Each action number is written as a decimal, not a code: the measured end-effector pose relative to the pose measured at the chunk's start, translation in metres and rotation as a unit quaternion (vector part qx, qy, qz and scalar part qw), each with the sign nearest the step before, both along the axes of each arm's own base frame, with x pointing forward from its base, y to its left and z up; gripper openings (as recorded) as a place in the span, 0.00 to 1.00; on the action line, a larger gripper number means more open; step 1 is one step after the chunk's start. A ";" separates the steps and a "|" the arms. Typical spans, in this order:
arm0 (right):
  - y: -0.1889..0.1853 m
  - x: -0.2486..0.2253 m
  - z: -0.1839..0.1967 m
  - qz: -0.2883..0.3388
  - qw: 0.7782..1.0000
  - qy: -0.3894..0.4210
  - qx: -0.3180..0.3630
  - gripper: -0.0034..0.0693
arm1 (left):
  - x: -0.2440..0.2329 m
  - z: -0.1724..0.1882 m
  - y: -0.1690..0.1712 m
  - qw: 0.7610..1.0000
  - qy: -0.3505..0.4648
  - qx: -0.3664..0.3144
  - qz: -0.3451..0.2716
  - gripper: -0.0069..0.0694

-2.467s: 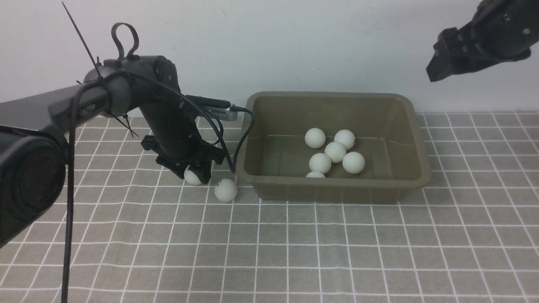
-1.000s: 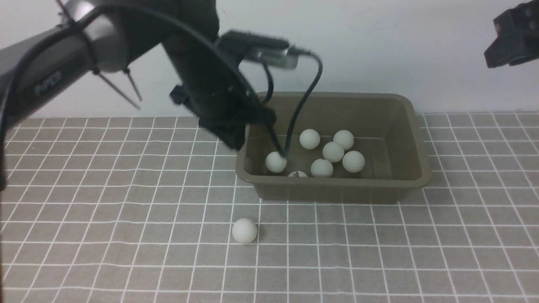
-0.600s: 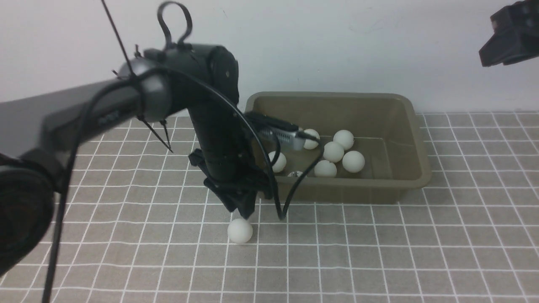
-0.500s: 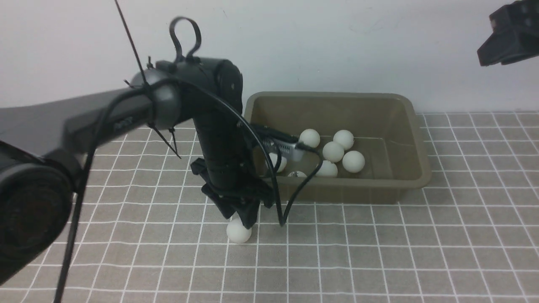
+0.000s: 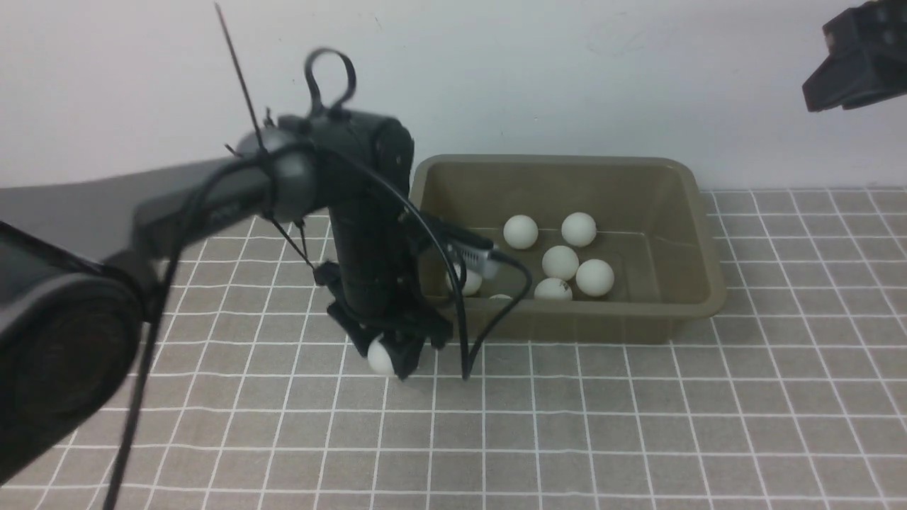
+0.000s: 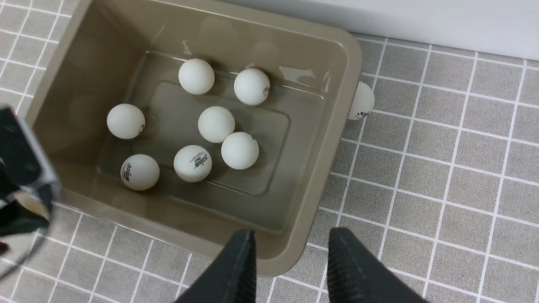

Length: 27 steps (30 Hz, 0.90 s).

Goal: Put the table tennis balls into the box on the grey coffee tablecloth.
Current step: 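Reach for and grasp a ping pong ball on the table beside the basket, then drop the ball into the bin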

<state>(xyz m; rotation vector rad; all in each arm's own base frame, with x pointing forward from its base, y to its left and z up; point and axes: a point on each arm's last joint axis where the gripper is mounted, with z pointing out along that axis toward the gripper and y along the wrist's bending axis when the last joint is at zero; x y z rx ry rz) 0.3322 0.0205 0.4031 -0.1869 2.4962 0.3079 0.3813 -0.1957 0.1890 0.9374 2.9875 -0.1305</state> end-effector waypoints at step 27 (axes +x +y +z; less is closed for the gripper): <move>-0.036 0.059 -0.078 -0.080 0.993 0.085 -0.019 0.44 | 0.088 0.014 -0.042 0.980 -0.150 -0.117 0.064 0.65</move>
